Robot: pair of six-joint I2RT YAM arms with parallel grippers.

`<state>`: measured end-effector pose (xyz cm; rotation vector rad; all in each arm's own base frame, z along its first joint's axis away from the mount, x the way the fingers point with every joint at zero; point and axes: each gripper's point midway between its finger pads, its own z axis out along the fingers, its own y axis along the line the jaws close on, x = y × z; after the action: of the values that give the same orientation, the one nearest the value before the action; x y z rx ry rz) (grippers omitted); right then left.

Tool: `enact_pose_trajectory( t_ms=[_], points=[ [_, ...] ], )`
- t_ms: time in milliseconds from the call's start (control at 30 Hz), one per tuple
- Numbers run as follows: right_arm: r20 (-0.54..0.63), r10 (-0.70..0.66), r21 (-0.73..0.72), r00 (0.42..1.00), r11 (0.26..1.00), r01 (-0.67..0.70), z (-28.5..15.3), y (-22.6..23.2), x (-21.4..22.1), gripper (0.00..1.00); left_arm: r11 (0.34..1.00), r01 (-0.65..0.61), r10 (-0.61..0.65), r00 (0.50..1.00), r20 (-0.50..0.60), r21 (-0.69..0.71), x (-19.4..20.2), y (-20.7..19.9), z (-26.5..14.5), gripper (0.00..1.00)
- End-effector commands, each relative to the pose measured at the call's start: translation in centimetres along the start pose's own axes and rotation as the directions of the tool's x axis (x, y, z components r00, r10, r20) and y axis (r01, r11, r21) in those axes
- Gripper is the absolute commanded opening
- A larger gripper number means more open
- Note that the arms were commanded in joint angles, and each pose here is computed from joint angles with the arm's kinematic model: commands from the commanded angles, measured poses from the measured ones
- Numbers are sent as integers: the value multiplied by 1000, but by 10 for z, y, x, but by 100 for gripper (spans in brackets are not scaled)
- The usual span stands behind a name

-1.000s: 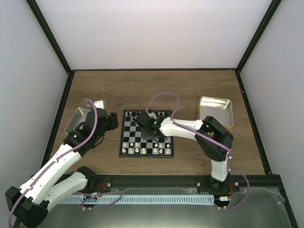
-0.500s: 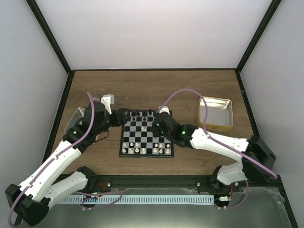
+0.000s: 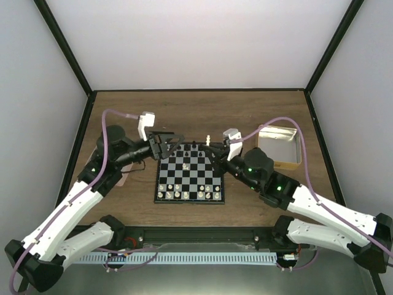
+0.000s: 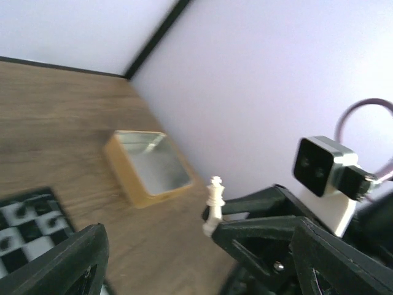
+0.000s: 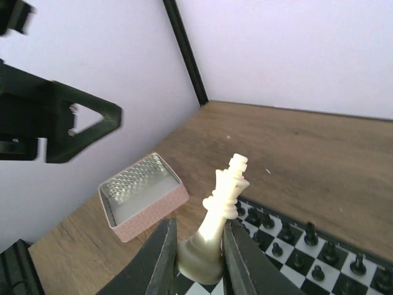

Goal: Set up the chess pieces on the board
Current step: Place the chess piece on the chessboard.

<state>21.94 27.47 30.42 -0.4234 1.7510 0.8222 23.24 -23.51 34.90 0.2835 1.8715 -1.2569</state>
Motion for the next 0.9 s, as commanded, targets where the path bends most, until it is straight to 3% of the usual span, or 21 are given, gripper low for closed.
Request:
enact_pose_trajectory(
  t_ms=[0,100,267,467,667,867],
  points=[
    [84,-81,-107,993,990,89,-16,22,-25,5,949,67,-45,996,-77,308,-8,-61,-1,83],
    [104,-116,-172,988,976,133,-23,34,-29,5,914,147,-92,983,-160,379,-4,-74,3,81],
    [113,-174,-249,978,948,197,-26,49,-28,5,896,227,-129,956,-265,383,9,-70,14,74],
    [84,-226,-310,971,920,241,-22,61,-21,5,891,244,-122,941,-316,382,19,-66,20,65],
    [57,-260,-340,964,903,263,-18,66,-13,5,887,320,-181,904,-388,333,30,-55,30,48],
    [47,-266,-346,963,900,265,-15,66,-10,5,903,333,-189,876,-445,273,51,-38,34,44]
  ],
)
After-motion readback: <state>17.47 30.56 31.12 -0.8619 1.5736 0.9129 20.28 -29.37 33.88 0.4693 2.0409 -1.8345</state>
